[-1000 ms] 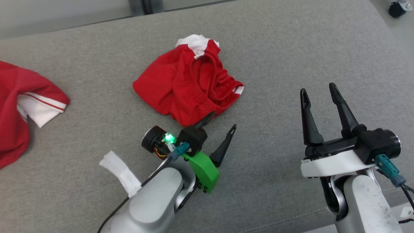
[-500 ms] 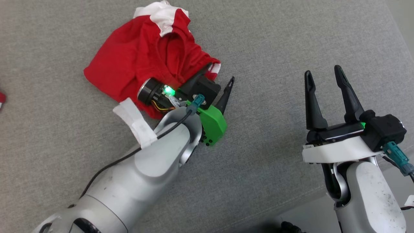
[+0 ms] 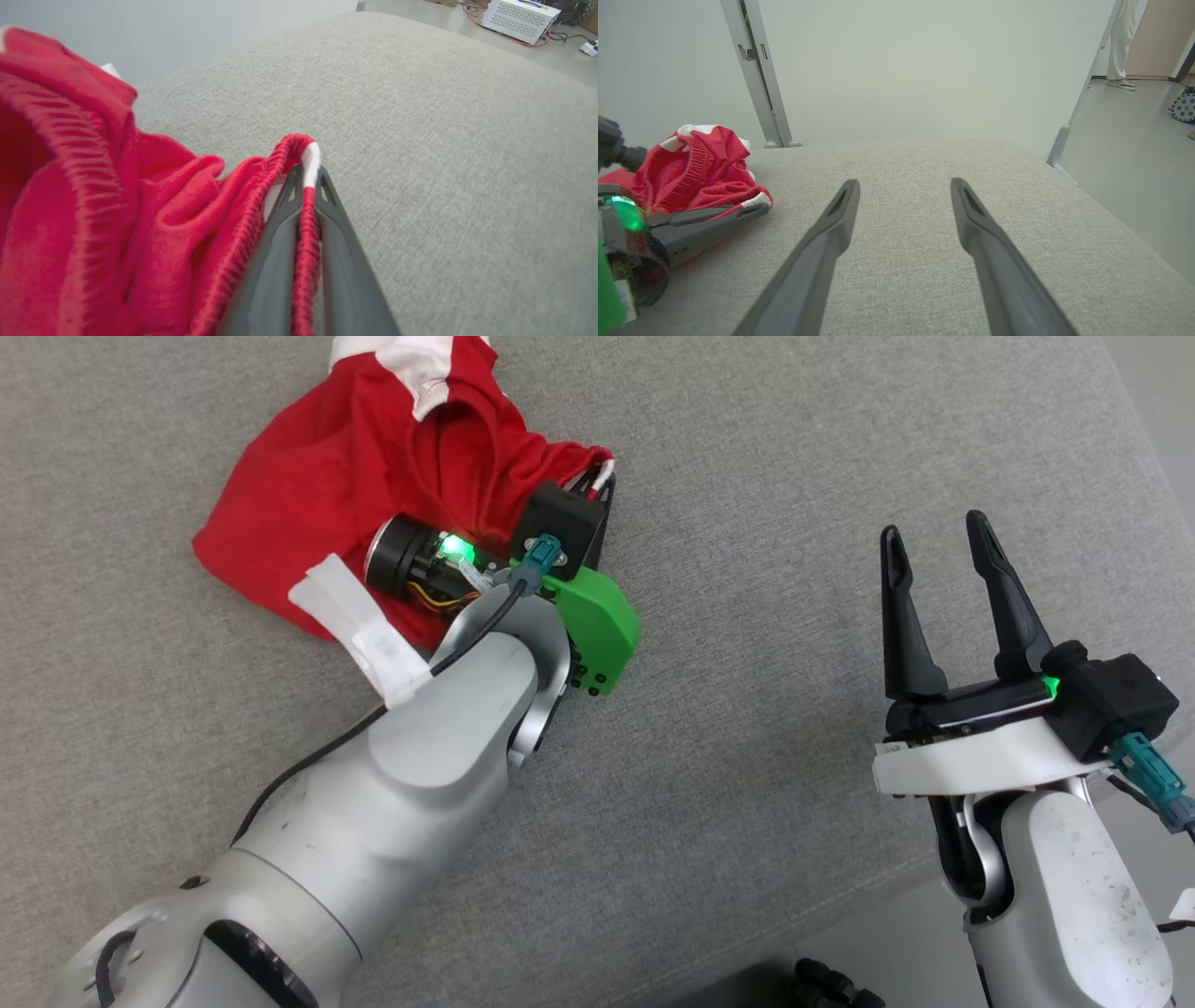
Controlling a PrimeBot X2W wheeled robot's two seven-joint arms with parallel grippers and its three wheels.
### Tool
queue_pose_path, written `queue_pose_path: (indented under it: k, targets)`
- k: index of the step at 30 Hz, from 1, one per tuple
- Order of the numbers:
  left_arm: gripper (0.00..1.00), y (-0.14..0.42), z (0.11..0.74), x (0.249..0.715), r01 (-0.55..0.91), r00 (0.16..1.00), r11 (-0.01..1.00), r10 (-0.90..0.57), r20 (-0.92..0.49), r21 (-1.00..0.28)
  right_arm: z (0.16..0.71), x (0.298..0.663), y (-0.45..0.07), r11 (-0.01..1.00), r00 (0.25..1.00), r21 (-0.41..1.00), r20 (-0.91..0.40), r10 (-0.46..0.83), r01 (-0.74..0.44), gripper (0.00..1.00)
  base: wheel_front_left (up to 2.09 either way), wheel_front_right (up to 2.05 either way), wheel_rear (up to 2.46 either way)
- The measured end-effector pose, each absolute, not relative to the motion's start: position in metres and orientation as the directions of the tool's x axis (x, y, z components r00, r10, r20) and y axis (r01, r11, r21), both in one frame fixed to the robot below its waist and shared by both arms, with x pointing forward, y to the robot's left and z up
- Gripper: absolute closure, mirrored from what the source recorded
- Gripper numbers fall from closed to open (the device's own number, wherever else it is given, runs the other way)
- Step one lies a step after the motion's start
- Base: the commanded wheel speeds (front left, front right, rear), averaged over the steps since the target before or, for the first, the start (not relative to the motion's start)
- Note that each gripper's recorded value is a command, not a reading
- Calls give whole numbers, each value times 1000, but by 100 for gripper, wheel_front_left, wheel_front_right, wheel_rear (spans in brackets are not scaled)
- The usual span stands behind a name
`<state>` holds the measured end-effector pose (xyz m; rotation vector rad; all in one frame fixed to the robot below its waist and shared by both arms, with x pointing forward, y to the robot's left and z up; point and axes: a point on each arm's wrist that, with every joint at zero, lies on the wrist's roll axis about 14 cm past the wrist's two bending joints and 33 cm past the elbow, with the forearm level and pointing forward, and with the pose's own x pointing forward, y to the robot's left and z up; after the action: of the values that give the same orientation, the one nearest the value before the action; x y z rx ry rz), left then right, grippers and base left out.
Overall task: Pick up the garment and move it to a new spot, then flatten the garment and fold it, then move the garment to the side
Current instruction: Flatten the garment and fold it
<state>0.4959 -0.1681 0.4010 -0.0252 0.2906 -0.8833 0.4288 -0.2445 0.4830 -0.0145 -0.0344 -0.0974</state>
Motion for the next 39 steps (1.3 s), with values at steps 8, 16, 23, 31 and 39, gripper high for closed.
queue_pose_path:
  k: [8,16,23,31,39]
  targets:
    - [100,-197,556,507,839,526,498,-845,92,-221,501,416,-237,996,993,14,76,-86,85,0,0,0,0]
    - [100,-176,677,496,863,498,418,-804,326,-285,521,398,-232,997,989,16,124,-78,77,0,0,0,0]
    - [100,-98,557,474,670,667,555,-742,71,-494,518,398,-216,999,992,28,122,-35,32,0,0,0,0]
    - [100,11,447,426,324,815,731,-538,-216,-601,497,406,-178,987,995,139,75,73,-83,0,0,0,0]
    - [100,85,419,421,150,880,809,-371,-295,-568,478,430,-157,925,976,317,21,215,-210,0,0,0,0]
